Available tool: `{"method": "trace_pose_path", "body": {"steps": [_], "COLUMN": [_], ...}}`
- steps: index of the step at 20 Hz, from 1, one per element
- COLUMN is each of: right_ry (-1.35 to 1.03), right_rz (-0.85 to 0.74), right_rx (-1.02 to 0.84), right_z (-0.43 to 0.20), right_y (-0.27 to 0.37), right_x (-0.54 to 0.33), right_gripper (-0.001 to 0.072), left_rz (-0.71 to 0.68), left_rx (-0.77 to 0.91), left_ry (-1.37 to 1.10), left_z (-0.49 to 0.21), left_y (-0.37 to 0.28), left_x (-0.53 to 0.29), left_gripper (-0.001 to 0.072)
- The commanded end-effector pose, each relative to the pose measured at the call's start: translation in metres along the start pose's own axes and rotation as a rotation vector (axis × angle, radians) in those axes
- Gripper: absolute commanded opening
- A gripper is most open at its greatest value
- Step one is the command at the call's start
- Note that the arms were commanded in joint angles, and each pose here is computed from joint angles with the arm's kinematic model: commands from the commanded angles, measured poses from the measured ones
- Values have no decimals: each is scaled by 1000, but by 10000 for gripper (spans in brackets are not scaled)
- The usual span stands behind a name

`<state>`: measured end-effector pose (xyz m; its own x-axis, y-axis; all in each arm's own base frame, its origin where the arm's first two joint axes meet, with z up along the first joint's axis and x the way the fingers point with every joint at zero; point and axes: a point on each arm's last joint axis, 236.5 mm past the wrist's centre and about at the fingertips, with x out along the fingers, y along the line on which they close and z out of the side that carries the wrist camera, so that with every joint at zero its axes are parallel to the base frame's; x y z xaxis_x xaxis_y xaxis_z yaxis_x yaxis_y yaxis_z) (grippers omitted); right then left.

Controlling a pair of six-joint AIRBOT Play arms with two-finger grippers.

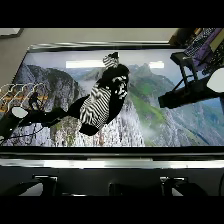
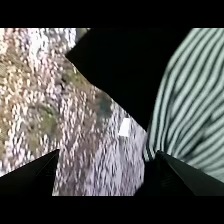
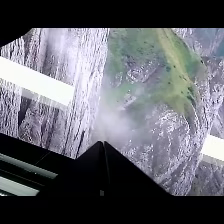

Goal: Fold the clothes and pants, and hang the long-sleeved shirts on hangers.

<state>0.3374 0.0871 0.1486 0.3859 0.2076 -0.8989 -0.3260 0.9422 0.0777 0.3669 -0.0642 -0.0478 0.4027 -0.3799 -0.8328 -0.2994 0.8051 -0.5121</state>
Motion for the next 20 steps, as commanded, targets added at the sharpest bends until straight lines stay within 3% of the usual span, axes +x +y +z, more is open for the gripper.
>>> {"method": "trace_pose_path", "body": {"steps": [1, 10, 12, 15, 17, 18, 19, 20], "right_ry": [-27, -83, -103, -144, -163, -161, -155, -145], "right_rz": [-3, -11, -15, -16, -19, -19, -18, -14], "right_rx": [0, 0, 0, 1, 1, 1, 6, 39], "right_z": [6, 19, 24, 34, 38, 38, 37, 36], "right_y": [-1, -2, -3, -4, -4, -5, -4, -5], "right_x": [0, -1, -1, -3, -3, -2, -1, 3], "right_gripper": [45, 45, 45, 45, 81, 166, 257, 309], "left_rz": [-4, -24, -35, -31, -29, -29, -29, -30], "left_rx": [-90, -99, -120, -109, -102, -101, -101, -99], "left_ry": [-86, -84, -69, -16, -2, -5, -3, 4], "left_z": [26, 52, 49, 33, 28, 29, 28, 27], "left_y": [14, 10, 8, 5, 3, 3, 3, 2], "left_x": [25, 52, 58, 70, 75, 75, 75, 75], "left_gripper": [699, 698, 651, 651, 651, 610, 420, 155]}}
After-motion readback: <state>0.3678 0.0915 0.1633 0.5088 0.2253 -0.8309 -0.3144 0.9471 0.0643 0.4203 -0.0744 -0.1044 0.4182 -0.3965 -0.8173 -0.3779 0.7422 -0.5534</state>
